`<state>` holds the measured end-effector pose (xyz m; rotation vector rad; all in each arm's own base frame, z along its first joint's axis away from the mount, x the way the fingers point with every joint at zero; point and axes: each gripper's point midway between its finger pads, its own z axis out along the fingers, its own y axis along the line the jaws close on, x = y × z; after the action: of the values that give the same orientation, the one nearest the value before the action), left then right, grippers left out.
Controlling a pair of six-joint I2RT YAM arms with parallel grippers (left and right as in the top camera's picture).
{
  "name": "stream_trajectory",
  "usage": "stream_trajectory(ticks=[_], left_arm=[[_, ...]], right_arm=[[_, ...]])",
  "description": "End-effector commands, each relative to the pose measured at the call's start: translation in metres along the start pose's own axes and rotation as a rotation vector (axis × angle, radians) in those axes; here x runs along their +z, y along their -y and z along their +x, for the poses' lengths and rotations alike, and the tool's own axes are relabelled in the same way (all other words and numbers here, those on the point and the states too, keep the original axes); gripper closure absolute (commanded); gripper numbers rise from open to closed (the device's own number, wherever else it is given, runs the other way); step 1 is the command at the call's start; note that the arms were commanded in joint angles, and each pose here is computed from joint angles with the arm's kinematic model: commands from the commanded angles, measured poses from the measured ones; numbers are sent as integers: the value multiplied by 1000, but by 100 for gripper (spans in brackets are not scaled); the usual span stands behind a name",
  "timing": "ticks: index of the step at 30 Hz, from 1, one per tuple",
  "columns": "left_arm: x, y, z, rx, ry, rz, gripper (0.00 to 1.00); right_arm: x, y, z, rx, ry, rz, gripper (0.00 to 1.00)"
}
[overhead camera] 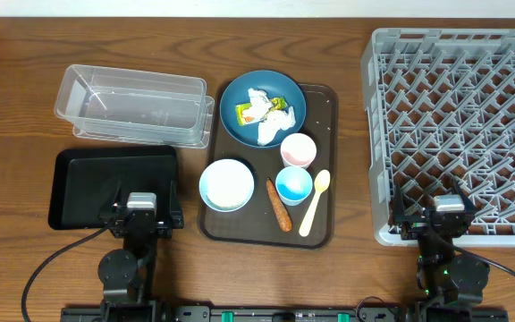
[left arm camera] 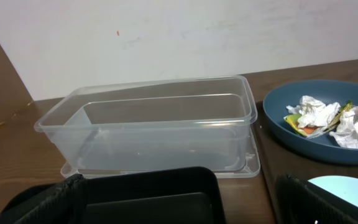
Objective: Sort waste into correct bins and load items into the dishwasher rack
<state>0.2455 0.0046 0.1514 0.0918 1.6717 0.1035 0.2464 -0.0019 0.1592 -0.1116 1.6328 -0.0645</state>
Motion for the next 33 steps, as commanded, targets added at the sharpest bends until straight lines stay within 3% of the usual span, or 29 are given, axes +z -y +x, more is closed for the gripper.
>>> stream_trajectory(ticks=[1,11,16,20,33], left_arm=[[0,6,13,12,-45,32,2],[0,6,13,6,-44,32,2],[0,6,14,-173,-54,28,2],[1,6,14,-200,-68,28,2],[20,5,-29,-205,-204,59,2]], right_arm=[[0,-5,-1,-13,6,-21,1],[0,-8,-7,3,29,-38,1],[0,-5,-2,90,9,-20,1],[0,3,-2,139,9,27,1],[6,20,-47,143,-36,89,1]])
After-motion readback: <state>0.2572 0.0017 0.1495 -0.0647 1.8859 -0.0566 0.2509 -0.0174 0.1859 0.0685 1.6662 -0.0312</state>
